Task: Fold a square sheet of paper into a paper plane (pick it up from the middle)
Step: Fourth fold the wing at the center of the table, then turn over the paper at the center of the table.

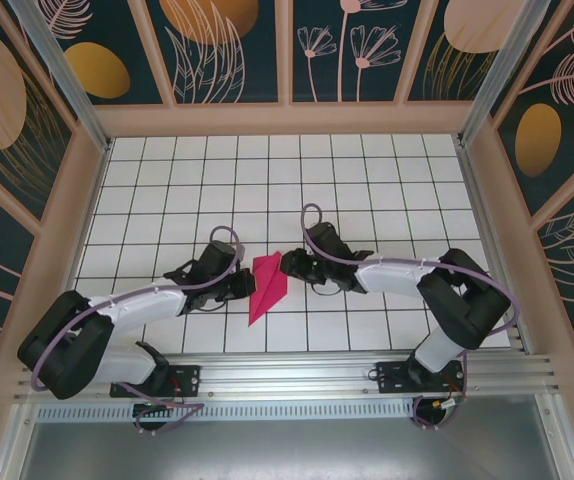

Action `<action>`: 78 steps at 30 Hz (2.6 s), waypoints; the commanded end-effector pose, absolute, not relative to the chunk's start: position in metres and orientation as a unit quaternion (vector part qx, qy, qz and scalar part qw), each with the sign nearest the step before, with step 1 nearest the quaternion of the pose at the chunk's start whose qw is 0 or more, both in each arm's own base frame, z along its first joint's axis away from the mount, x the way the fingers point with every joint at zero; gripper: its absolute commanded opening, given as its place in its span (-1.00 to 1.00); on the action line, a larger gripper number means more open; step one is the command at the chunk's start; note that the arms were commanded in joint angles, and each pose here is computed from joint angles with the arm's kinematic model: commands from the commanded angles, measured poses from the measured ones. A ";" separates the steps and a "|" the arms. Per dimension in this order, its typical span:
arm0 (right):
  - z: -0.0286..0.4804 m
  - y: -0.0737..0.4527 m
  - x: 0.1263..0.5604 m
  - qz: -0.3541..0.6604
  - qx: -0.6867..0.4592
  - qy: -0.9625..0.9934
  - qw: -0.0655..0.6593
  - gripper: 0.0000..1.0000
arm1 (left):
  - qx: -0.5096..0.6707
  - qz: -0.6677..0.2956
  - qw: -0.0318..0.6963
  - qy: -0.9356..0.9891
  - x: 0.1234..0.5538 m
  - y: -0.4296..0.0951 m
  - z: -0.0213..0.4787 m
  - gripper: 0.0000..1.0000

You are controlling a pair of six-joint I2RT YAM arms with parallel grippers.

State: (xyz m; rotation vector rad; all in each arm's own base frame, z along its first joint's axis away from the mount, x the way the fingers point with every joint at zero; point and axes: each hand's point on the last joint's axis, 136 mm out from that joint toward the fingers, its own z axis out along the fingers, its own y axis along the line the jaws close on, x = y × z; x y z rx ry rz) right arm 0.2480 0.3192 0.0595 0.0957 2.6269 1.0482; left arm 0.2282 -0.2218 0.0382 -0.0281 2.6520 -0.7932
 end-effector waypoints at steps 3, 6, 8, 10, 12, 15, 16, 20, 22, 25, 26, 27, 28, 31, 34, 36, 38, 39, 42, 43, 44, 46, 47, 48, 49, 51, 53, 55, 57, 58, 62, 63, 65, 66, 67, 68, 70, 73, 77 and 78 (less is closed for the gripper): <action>0.048 0.327 0.232 0.366 0.046 0.921 0.125 -0.18 | 0.004 -0.254 0.195 0.947 0.236 -0.218 0.032 -0.84; 0.043 0.328 0.229 0.369 0.047 0.921 0.116 -0.15 | 0.005 -0.259 0.189 0.947 0.233 -0.220 0.028 -0.82; 0.040 0.324 0.229 0.361 0.056 0.924 0.115 -0.14 | 0.007 -0.259 0.185 0.948 0.232 -0.220 0.025 -0.80; 0.036 0.320 0.227 0.356 0.066 0.925 0.113 -0.14 | 0.009 -0.261 0.175 0.949 0.230 -0.221 0.020 -0.81; 0.031 0.316 0.225 0.352 0.075 0.927 0.110 -0.10 | 0.008 -0.265 0.166 0.950 0.228 -0.223 0.016 -0.80; 0.027 0.317 0.221 0.356 0.073 0.927 0.098 -0.10 | 0.005 -0.264 0.157 0.952 0.226 -0.223 0.011 -0.81; 0.028 0.319 0.221 0.362 0.072 0.924 0.095 -0.10 | 0.005 -0.263 0.155 0.952 0.225 -0.223 0.010 -0.81; 0.030 0.326 0.218 0.382 0.068 0.917 0.087 -0.09 | 0.003 -0.259 0.148 0.954 0.222 -0.221 0.005 -0.81; 0.028 0.326 0.218 0.382 0.071 0.918 0.086 -0.09 | 0.003 -0.255 0.144 0.956 0.220 -0.219 0.002 -0.81; 0.027 0.326 0.217 0.384 0.074 0.917 0.083 -0.10 | 0.002 -0.256 0.141 0.956 0.218 -0.219 0.000 -0.81; 0.027 0.326 0.217 0.385 0.074 0.916 0.082 -0.10 | 0.003 -0.257 0.140 0.956 0.218 -0.219 0.000 -0.82; 0.027 0.327 0.217 0.386 0.075 0.916 0.083 -0.10 | 0.003 -0.259 0.139 0.956 0.218 -0.220 0.000 -0.81; 0.026 0.326 0.217 0.385 0.075 0.916 0.082 -0.10 | 0.003 -0.260 0.139 0.956 0.217 -0.220 0.000 -0.81; 0.030 0.329 0.218 0.394 0.073 0.912 0.083 -0.09 | 0.002 -0.260 0.138 0.956 0.217 -0.220 -0.001 -0.81; 0.033 0.329 0.219 0.396 0.067 0.912 0.089 -0.09 | 0.003 -0.261 0.138 0.955 0.217 -0.221 0.000 -0.81; 0.035 0.324 0.223 0.383 0.070 0.916 0.099 -0.09 | 0.003 -0.261 0.138 0.956 0.217 -0.220 0.000 -0.81; 0.035 0.316 0.224 0.372 0.079 0.919 0.105 -0.09 | 0.001 -0.259 0.137 0.956 0.217 -0.219 -0.001 -0.81; 0.033 0.310 0.225 0.358 0.087 0.923 0.110 -0.09 | 0.001 -0.259 0.136 0.956 0.216 -0.219 -0.001 -0.81; 0.029 0.299 0.219 0.343 0.099 0.928 0.107 -0.07 | -0.002 -0.256 0.133 0.957 0.215 -0.218 -0.004 -0.82; 0.030 0.299 0.216 0.349 0.100 0.926 0.104 -0.07 | -0.003 -0.255 0.132 0.958 0.214 -0.217 -0.005 -0.82; 0.030 0.300 0.213 0.354 0.101 0.924 0.100 -0.07 | -0.004 -0.255 0.131 0.958 0.214 -0.217 -0.006 -0.82; 0.029 0.304 0.209 0.363 0.100 0.922 0.093 -0.06 | -0.004 -0.256 0.128 0.958 0.213 -0.218 -0.007 -0.83; 0.028 0.304 0.207 0.360 0.101 0.923 0.090 -0.06 | -0.004 -0.257 0.127 0.958 0.213 -0.218 -0.007 -0.83; 0.026 0.304 0.206 0.357 0.103 0.924 0.088 -0.06 | -0.004 -0.258 0.126 0.958 0.212 -0.218 -0.007 -0.83; 0.025 0.304 0.205 0.354 0.106 0.925 0.087 -0.06 | -0.004 -0.258 0.124 0.958 0.212 -0.218 -0.008 -0.84; 0.024 0.308 0.203 0.361 0.102 0.923 0.083 -0.05 | -0.004 -0.258 0.123 0.958 0.211 -0.218 -0.009 -0.84; 0.024 0.312 0.205 0.367 0.103 0.921 0.082 -0.06 | -0.003 -0.261 0.121 0.958 0.210 -0.219 -0.009 -0.83; 0.026 0.316 0.206 0.372 0.101 0.919 0.083 -0.07 | -0.001 -0.262 0.117 0.958 0.209 -0.220 -0.011 -0.84; 0.027 0.319 0.208 0.375 0.100 0.918 0.083 -0.07 | 0.000 -0.265 0.112 0.958 0.207 -0.220 -0.012 -0.84; 0.027 0.320 0.209 0.375 0.099 0.918 0.084 -0.07 | -0.001 -0.267 0.111 0.957 0.206 -0.221 -0.012 -0.84; 0.030 0.323 0.211 0.383 0.099 0.914 0.086 -0.08 | -0.001 -0.277 0.102 0.955 0.204 -0.224 -0.013 -0.84; 0.032 0.324 0.211 0.388 0.099 0.912 0.088 -0.07 | -0.001 -0.279 0.101 0.955 0.203 -0.225 -0.013 -0.84; 0.035 0.324 0.213 0.392 0.099 0.910 0.092 -0.07 | -0.001 -0.282 0.100 0.954 0.203 -0.226 -0.012 -0.84; 0.035 0.323 0.213 0.392 0.101 0.910 0.094 -0.07 | -0.002 -0.282 0.100 0.954 0.203 -0.226 -0.012 -0.84; 0.038 0.323 0.215 0.394 0.100 0.908 0.098 -0.07 | -0.003 -0.281 0.098 0.955 0.202 -0.225 -0.013 -0.84; 0.039 0.323 0.216 0.397 0.101 0.907 0.101 -0.07 | -0.003 -0.282 0.098 0.954 0.203 -0.225 -0.013 -0.84; 0.043 0.324 0.217 0.406 0.100 0.903 0.103 -0.07 | -0.005 -0.286 0.096 0.953 0.202 -0.227 -0.012 -0.83; 0.051 0.331 0.218 0.432 0.091 0.891 0.105 -0.06 | -0.006 -0.295 0.095 0.951 0.202 -0.230 -0.011 -0.84; 0.058 0.338 0.223 0.450 0.083 0.882 0.114 -0.04 | -0.008 -0.301 0.093 0.949 0.202 -0.232 -0.010 -0.83; 0.059 0.340 0.225 0.453 0.079 0.881 0.116 -0.03 | -0.009 -0.302 0.094 0.949 0.202 -0.232 -0.010 -0.83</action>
